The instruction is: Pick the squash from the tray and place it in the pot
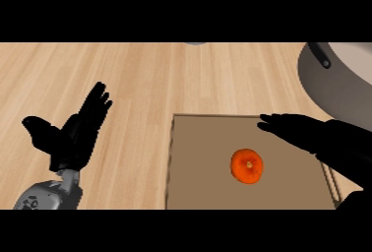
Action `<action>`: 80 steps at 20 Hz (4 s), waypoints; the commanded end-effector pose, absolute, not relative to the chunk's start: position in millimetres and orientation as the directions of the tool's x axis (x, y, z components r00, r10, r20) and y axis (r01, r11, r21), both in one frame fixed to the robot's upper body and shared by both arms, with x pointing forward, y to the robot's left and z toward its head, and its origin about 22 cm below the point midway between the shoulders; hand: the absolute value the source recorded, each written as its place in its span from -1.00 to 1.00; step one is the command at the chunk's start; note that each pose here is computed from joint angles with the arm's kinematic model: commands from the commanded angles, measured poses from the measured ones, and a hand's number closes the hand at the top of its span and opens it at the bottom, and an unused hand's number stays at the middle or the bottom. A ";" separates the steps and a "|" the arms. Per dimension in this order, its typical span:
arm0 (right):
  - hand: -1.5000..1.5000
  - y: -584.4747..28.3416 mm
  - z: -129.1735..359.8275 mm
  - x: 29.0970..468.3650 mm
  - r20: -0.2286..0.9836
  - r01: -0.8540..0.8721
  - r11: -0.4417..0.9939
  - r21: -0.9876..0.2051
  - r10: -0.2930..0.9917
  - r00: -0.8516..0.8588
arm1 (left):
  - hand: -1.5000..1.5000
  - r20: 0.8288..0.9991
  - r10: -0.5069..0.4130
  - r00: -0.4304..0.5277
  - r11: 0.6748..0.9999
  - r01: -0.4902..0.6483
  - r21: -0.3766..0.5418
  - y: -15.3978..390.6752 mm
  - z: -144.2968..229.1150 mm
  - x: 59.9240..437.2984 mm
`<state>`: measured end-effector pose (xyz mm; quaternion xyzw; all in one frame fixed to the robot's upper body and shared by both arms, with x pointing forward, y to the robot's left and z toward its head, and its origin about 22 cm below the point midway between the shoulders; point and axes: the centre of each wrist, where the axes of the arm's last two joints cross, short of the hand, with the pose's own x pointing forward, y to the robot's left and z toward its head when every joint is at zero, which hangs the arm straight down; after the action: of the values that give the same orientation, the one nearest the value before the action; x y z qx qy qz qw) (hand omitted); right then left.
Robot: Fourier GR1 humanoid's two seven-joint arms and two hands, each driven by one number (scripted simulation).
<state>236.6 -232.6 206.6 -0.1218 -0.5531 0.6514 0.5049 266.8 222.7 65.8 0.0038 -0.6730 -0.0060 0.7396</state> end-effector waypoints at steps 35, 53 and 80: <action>-1.00 -155.8 113.3 247.3 0.213 -0.515 -0.002 -0.857 0.909 -0.359 | 0.00 0.996 -0.016 0.092 1.000 0.007 0.015 233.1 67.5 251.1; 1.00 -151.8 75.5 254.2 0.276 -0.562 -0.007 -0.827 0.866 -0.416 | 0.00 0.995 -0.012 0.098 1.000 -0.012 0.013 232.1 69.1 257.2; 1.00 -416.3 155.0 260.4 0.269 0.207 0.174 -0.963 0.530 0.804 | 0.00 0.995 -0.013 0.094 1.000 -0.022 0.015 240.0 67.7 255.3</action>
<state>267.2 -391.5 119.0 -0.5811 -0.2997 0.1917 0.7320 257.8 239.7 62.1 0.0203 -0.6729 0.0121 0.7393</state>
